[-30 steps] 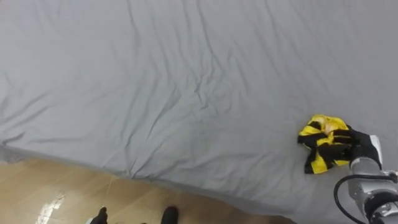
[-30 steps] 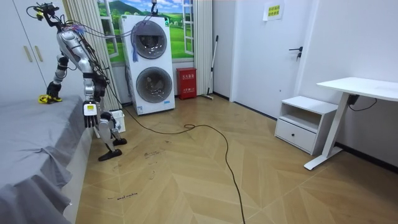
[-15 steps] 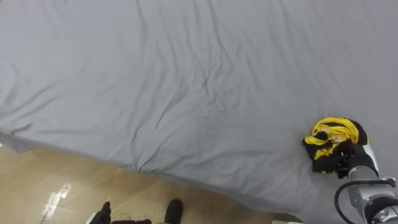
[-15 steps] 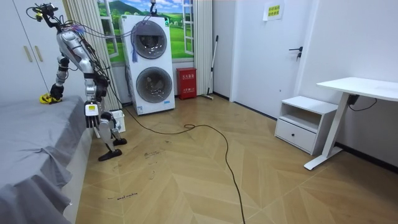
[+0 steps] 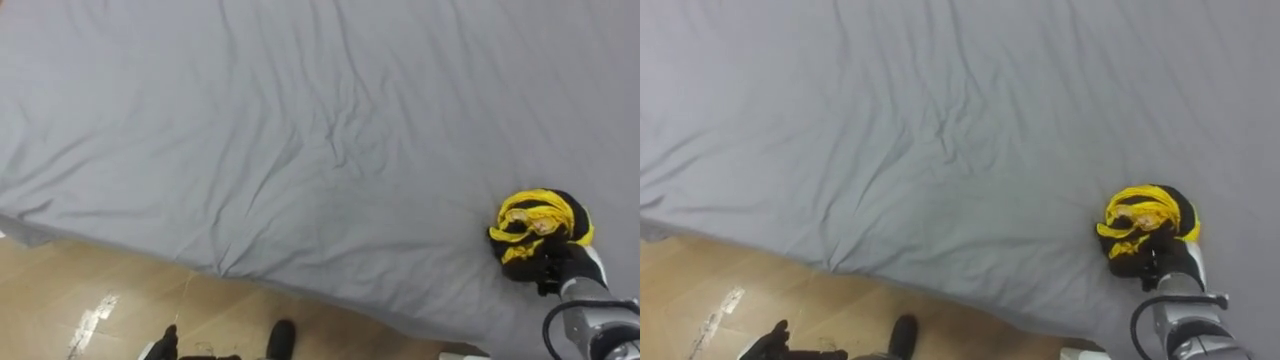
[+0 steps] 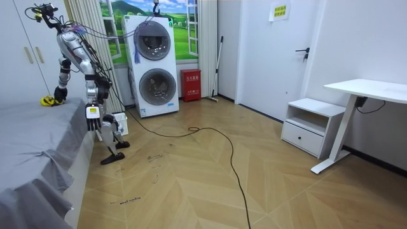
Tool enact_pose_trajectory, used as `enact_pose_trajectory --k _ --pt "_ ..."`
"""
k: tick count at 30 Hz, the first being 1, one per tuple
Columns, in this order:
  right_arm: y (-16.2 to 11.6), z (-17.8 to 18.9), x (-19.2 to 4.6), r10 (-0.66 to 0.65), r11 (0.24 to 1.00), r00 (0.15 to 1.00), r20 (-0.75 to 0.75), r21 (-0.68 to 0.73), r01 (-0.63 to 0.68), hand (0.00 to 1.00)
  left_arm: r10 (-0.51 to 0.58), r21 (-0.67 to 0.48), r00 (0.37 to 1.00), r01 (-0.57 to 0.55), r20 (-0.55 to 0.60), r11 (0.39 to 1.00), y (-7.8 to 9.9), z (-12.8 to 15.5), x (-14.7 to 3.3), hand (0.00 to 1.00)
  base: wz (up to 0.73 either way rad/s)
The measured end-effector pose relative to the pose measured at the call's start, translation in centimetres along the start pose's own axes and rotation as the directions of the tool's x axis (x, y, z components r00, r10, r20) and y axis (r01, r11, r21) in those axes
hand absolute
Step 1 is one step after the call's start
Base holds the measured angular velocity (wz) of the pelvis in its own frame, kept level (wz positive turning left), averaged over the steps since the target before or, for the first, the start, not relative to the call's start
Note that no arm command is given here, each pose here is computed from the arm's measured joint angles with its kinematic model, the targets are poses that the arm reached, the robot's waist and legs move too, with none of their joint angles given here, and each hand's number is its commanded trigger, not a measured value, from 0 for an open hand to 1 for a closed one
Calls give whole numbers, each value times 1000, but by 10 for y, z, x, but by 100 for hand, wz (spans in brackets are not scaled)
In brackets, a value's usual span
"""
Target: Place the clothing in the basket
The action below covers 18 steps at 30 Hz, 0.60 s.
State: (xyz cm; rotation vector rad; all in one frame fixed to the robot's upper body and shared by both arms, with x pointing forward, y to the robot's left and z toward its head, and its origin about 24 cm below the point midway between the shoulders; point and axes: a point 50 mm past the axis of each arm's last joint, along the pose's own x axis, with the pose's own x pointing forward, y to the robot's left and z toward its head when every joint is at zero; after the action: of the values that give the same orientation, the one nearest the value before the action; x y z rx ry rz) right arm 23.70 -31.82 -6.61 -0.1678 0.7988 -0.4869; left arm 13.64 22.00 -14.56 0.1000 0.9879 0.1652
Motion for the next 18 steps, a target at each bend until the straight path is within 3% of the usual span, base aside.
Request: enact_pose_trajectory --k 5,10,18 --pt "7 4 -3 74 979 995 70 183 -85 100 9 -12 1000 -8 15 1000 2 0 0 0 -13" --pt "14 2 -12 129 963 980 154 214 -160 100 25 -23 1000 -25 -8 999 5 -9 -3 0 -16" --pt "4 3 -32 139 920 946 293 315 -233 100 87 -85 991 -96 -105 992 21 -54 -19 0 -21"
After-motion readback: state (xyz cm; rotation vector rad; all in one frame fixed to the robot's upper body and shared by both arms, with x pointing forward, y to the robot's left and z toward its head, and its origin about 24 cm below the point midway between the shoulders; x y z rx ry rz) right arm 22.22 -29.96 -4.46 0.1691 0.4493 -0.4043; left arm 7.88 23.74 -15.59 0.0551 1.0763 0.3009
